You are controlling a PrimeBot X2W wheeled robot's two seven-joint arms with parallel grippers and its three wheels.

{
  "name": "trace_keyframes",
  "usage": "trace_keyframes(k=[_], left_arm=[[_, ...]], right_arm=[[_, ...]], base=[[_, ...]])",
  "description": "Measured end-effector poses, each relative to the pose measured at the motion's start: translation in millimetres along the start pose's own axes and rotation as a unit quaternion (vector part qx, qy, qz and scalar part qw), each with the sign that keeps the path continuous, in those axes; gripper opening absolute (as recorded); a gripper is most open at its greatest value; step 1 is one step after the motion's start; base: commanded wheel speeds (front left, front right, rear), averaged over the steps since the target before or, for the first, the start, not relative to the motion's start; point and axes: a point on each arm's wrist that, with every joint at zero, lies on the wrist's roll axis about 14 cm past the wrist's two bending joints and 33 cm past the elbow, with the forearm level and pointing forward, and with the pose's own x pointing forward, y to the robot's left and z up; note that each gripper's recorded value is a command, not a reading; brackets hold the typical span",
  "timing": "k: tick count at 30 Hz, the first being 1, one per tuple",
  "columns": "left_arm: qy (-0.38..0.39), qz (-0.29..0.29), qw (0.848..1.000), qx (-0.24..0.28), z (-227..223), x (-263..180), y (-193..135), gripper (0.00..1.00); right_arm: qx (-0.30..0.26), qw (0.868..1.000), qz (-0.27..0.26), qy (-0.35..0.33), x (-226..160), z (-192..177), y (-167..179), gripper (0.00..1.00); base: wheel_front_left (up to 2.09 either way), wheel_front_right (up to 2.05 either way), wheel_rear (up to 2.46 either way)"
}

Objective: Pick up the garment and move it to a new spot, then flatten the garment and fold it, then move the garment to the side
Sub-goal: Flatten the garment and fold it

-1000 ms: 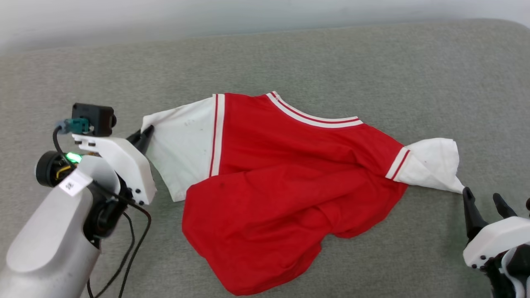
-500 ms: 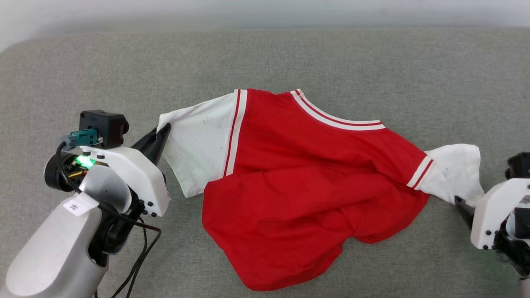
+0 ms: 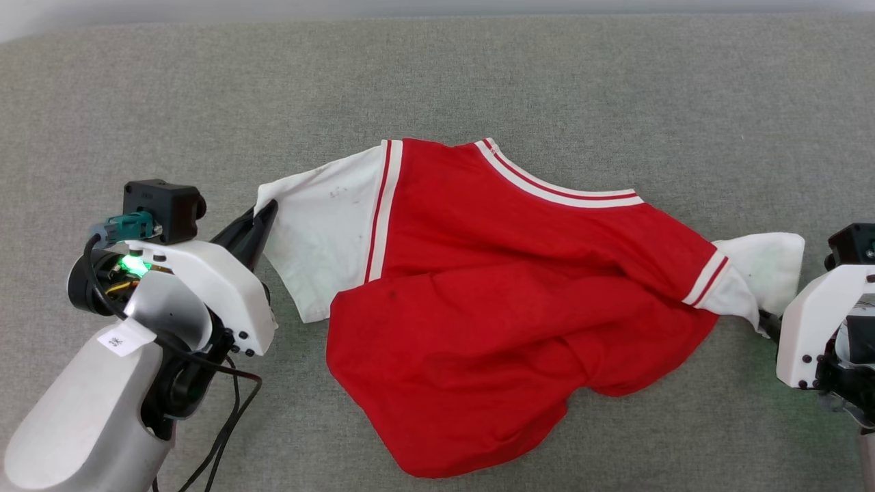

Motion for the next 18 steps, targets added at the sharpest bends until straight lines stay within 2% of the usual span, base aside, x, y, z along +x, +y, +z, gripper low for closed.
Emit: trace_keyframes(k=[6,10,18], left_arm=[[-0.017,0.002,1.000,0.005,8.4,-2.9,1.0,0.00],[-0.050,0.010,0.999,0.012,26.1,-9.7,3.3,0.00],[-0.146,0.026,0.988,0.040,96.3,-24.7,9.7,0.00]], right_arm=[[0.002,1.000,0.006,-0.017,-9.0,11.8,1.1,0.00],[-0.009,0.997,-0.002,-0.071,-28.6,37.9,-3.7,0.00],[-0.038,0.975,-0.044,-0.216,-89.7,115.0,-18.8,0.00]], base=[[0.00,0.00,0.00],[0.00,0.00,0.00],[0.00,0.00,0.00]])
